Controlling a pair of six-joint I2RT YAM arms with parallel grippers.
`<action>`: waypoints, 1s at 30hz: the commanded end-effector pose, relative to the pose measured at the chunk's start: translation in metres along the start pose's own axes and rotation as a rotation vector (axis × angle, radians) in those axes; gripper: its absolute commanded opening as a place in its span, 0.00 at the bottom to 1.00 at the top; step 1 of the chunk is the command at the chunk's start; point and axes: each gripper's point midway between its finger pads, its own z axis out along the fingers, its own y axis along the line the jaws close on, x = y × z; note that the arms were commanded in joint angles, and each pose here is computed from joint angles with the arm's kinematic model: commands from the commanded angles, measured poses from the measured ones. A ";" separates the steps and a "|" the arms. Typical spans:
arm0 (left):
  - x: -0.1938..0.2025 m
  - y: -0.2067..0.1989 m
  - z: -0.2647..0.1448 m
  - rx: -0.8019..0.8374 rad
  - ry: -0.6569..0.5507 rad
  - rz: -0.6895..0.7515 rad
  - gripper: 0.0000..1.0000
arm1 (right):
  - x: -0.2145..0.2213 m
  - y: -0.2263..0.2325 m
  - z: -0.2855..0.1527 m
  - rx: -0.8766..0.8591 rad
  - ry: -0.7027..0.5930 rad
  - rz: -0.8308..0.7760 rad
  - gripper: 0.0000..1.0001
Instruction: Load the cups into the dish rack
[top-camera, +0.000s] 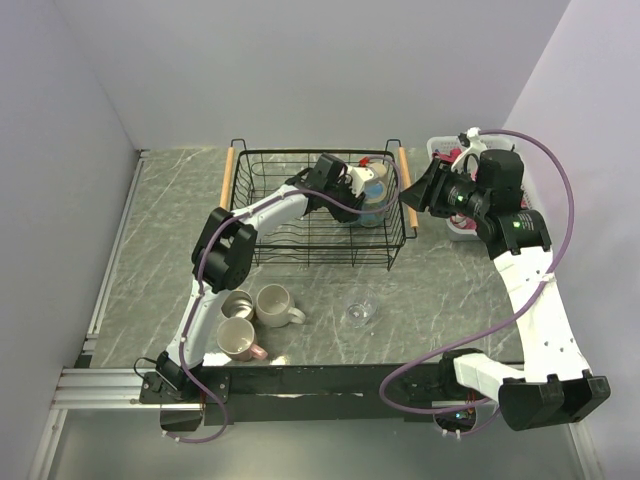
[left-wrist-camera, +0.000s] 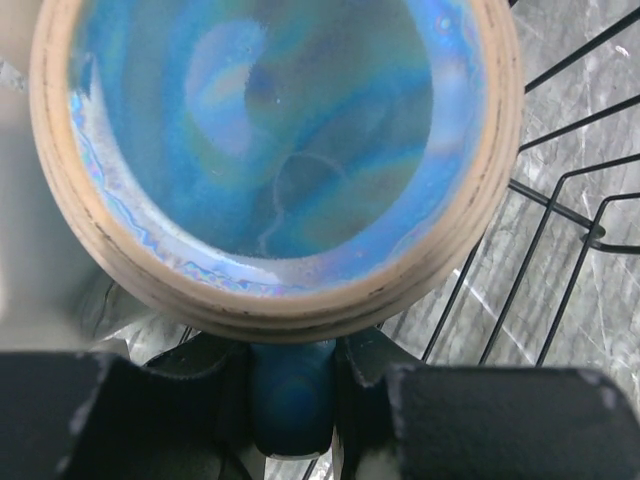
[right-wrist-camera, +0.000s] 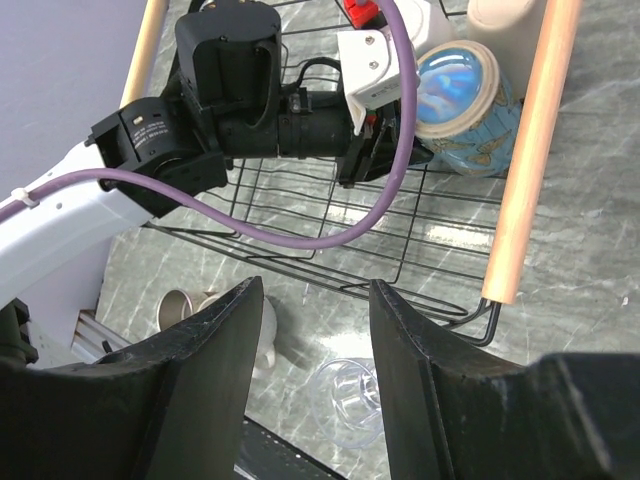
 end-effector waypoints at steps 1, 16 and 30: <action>-0.025 -0.003 -0.001 0.001 -0.086 0.051 0.26 | -0.007 0.002 -0.006 -0.006 -0.044 -0.023 0.54; -0.031 -0.010 -0.016 0.013 -0.058 0.033 0.74 | -0.006 0.001 -0.005 -0.015 -0.047 -0.016 0.55; -0.090 -0.017 -0.176 -0.025 -0.124 0.041 0.77 | 0.012 -0.020 -0.011 0.104 0.031 -0.043 0.61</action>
